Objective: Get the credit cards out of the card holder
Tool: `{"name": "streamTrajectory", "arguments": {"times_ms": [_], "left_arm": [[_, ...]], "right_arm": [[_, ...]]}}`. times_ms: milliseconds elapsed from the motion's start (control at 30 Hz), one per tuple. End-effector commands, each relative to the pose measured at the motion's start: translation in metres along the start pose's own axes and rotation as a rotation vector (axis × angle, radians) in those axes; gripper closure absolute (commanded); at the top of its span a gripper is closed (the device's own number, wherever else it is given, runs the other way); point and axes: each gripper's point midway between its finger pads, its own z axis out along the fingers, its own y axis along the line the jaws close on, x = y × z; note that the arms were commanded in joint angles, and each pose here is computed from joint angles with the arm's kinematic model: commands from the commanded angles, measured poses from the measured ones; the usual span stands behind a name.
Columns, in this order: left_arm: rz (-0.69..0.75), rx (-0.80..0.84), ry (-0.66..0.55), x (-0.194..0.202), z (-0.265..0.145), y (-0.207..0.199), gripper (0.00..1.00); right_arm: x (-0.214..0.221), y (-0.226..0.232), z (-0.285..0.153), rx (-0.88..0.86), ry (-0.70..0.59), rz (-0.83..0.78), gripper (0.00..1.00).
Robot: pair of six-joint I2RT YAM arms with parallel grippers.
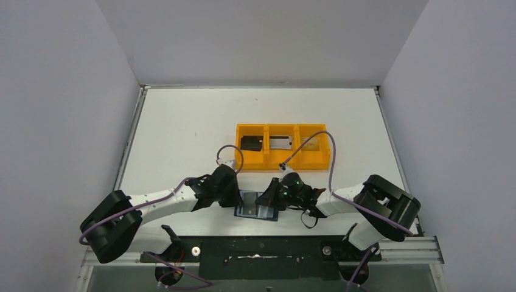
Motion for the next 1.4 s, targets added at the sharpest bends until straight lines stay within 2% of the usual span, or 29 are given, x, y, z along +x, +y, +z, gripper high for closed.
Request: {"name": "streamTrajectory", "arguments": {"times_ms": [0, 300, 533, 567, 667, 733, 900, 1033, 1167, 1367], "left_arm": [[-0.012, -0.042, -0.004, 0.0, -0.001, 0.009, 1.0], [-0.018, -0.063, -0.003, -0.001, 0.0, 0.013, 1.0], [-0.001, -0.019, -0.022, -0.009, -0.004, 0.003, 1.0], [0.003, -0.002, -0.029, -0.011, -0.006, -0.002, 0.98], [0.013, 0.041, -0.069, -0.023, -0.013, -0.016, 0.8], [0.023, 0.062, -0.1, -0.032, -0.019, -0.024, 0.71], [0.067, 0.126, -0.151, -0.046, -0.033, -0.043, 0.6], [0.124, 0.206, -0.083, -0.034, -0.028, -0.056, 0.6], [0.146, 0.19, 0.009, -0.015, -0.013, -0.048, 0.63], [0.11, -0.044, 0.055, 0.0, 0.005, 0.0, 0.71]], "right_arm": [[-0.011, 0.023, -0.011, -0.101, -0.055, -0.018, 1.0], [-0.015, 0.006, -0.019, -0.074, -0.049, 0.007, 1.0], [-0.014, 0.001, -0.018, -0.045, -0.024, -0.002, 0.98], [-0.014, 0.001, -0.016, -0.045, -0.022, 0.0, 0.98], [-0.016, 0.003, -0.01, -0.05, -0.021, 0.014, 0.98], [-0.016, 0.002, -0.006, -0.046, -0.018, 0.021, 0.97], [-0.014, 0.0, 0.002, -0.041, 0.004, 0.029, 0.97], [-0.013, -0.001, 0.003, -0.042, 0.007, 0.036, 0.97], [-0.014, -0.001, 0.001, -0.042, -0.002, 0.039, 0.96], [-0.014, 0.002, -0.001, -0.054, -0.003, 0.047, 0.96]]}}
